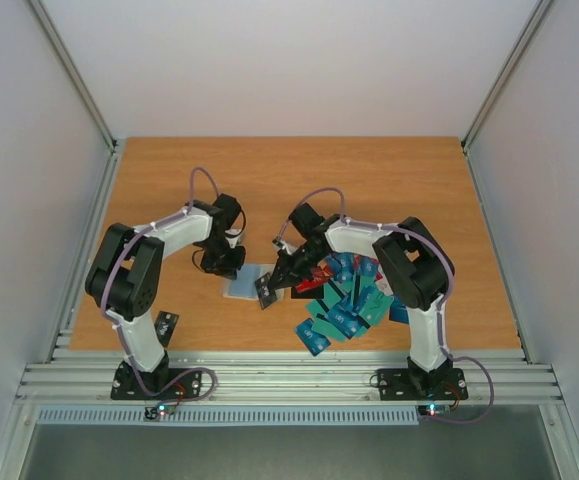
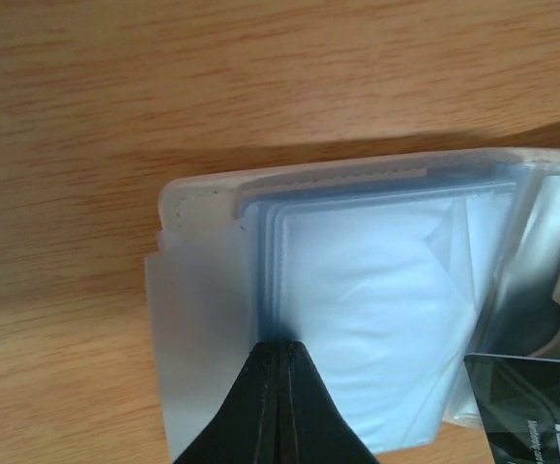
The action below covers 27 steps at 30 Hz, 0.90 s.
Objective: Put the credit cards into the card holder
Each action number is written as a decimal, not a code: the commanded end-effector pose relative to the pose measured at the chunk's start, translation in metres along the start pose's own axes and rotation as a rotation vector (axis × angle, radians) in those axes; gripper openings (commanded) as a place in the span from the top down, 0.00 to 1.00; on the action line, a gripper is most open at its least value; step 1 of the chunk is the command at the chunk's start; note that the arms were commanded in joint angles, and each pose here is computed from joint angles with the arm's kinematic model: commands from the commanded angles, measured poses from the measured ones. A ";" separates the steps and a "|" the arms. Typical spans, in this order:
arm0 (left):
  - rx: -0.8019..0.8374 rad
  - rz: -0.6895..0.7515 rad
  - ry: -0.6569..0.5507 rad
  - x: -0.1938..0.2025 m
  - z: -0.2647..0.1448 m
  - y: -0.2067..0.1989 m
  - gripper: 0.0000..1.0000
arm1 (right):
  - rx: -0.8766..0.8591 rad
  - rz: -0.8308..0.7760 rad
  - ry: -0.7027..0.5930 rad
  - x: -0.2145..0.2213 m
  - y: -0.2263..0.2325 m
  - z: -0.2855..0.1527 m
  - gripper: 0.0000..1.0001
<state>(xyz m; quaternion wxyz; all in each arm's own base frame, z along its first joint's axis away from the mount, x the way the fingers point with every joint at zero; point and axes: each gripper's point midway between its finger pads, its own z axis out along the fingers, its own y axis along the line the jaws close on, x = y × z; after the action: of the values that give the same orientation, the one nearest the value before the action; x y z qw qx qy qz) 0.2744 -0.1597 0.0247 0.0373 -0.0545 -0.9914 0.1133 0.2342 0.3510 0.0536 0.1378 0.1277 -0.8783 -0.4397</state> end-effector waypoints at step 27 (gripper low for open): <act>-0.031 -0.018 -0.040 -0.009 -0.011 0.004 1.00 | -0.011 -0.012 0.000 -0.028 -0.001 -0.001 0.99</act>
<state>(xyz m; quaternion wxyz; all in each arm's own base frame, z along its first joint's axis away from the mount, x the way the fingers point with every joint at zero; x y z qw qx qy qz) 0.2741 -0.1565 0.0232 0.0380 -0.0478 -0.9926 0.1048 0.2557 0.3633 0.0533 0.1302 0.1416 -0.8755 -0.4434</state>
